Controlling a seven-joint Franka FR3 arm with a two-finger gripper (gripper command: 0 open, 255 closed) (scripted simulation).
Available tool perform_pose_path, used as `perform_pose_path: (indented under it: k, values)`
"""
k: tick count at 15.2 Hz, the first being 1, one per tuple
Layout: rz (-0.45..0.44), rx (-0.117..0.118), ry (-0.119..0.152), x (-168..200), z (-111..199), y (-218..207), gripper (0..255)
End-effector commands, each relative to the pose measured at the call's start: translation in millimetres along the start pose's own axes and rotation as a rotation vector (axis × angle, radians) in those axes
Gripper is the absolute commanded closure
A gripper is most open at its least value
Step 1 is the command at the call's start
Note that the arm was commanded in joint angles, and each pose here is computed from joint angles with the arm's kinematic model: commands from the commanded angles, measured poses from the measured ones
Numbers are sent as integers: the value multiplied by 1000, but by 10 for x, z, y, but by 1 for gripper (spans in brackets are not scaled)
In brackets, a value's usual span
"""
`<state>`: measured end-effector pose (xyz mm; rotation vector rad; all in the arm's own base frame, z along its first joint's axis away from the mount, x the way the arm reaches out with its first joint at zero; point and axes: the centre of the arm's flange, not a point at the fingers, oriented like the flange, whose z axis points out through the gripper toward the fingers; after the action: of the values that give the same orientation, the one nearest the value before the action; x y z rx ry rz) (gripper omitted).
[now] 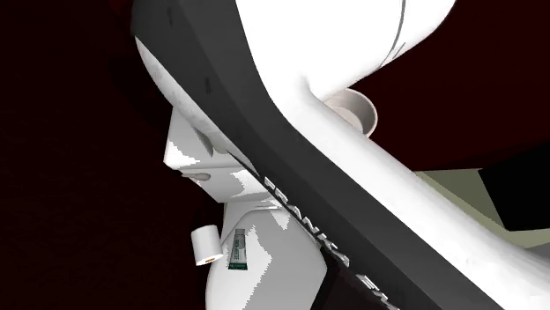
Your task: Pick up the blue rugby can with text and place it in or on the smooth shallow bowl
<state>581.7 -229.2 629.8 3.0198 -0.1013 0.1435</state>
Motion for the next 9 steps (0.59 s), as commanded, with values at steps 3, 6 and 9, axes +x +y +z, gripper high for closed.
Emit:
perform_pose_path:
  k: [3,6,9]
  values:
    - [0,0,0,20,-220,20,255]
    - [0,0,0,-45,-290,137,255]
    - [0,0,0,-257,-325,470,255]
